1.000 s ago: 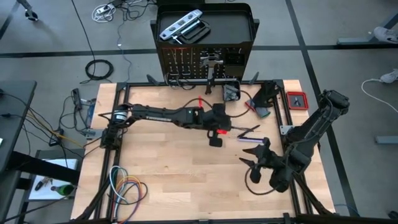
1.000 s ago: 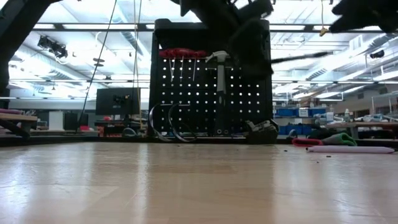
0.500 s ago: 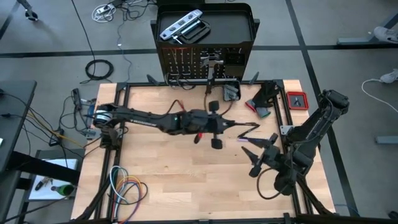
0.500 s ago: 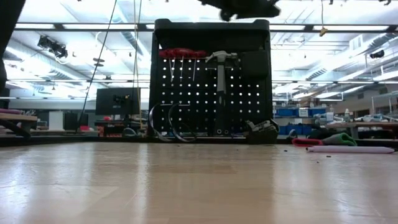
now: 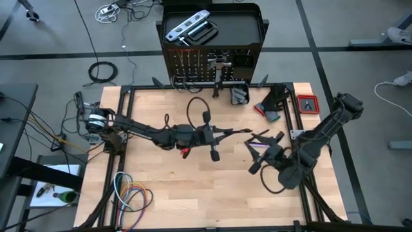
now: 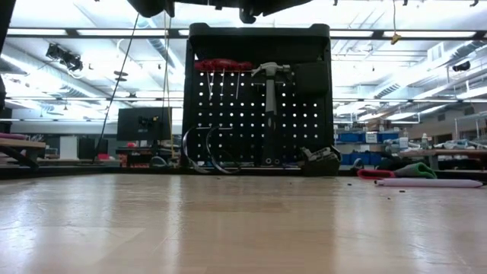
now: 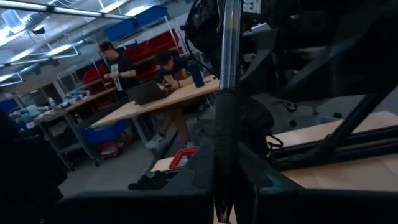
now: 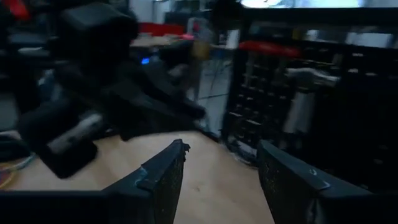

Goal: Hang tools onto peg board
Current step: Put the bottom black pen into the top basket of the peg board

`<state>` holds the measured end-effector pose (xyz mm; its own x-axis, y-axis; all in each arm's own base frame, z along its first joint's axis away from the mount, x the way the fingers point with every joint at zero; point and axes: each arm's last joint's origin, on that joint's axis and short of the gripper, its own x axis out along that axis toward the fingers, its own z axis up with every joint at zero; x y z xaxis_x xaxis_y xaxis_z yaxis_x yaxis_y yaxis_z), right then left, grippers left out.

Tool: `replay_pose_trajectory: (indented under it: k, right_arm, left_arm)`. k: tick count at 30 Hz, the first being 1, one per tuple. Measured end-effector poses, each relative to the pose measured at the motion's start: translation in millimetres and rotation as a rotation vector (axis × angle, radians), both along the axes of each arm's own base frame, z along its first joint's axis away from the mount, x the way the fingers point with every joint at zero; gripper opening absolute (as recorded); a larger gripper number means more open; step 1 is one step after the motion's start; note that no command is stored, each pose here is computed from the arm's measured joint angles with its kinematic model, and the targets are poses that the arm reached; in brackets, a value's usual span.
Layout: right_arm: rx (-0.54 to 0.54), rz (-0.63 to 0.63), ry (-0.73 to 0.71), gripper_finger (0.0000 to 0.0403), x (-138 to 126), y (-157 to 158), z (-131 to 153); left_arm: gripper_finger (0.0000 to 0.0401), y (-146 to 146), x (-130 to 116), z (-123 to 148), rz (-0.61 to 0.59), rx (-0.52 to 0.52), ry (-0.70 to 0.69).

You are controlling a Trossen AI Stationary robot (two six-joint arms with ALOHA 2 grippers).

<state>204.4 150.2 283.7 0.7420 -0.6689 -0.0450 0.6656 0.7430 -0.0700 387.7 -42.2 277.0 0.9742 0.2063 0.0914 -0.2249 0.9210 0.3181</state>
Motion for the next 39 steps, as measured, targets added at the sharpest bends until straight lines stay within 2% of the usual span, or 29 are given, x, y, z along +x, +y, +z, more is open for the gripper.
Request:
replay_pose_trajectory:
  k: [4,10,18,21,27,33,39]
  right_arm:
    - [-0.039,0.105,0.023,0.0206,13.7,-1.5,19.8]
    - [-0.138,0.111,-0.033,0.0204,13.8,-3.4,51.6]
    - [-0.211,0.201,-0.083,0.0200,19.6,-10.2,60.5]
    - [-0.211,0.189,-0.087,0.0191,22.6,-14.7,60.8]
    - [-0.214,0.212,-0.118,0.0145,29.6,-23.5,61.5]
    - [-0.168,0.234,-0.172,0.0046,34.8,-30.0,61.6]
    - [-0.168,0.225,-0.167,0.0044,36.2,-31.9,60.9]
  left_arm:
    - [0.0024,-3.7,-0.8,1.0,0.010,0.000,-0.010]
    - [0.0024,-22.7,-4.3,3.8,0.012,0.073,-0.024]
    - [0.0024,-29.8,-7.0,9.5,0.042,0.097,-0.074]
    - [0.0024,-29.4,-7.0,9.5,0.046,0.095,-0.074]
    - [0.0039,-29.0,-7.0,9.9,0.048,0.090,-0.079]
    - [0.0045,-27.0,-6.9,9.8,0.083,0.085,-0.075]
    - [0.0046,-26.4,-7.3,9.2,0.131,0.077,-0.068]
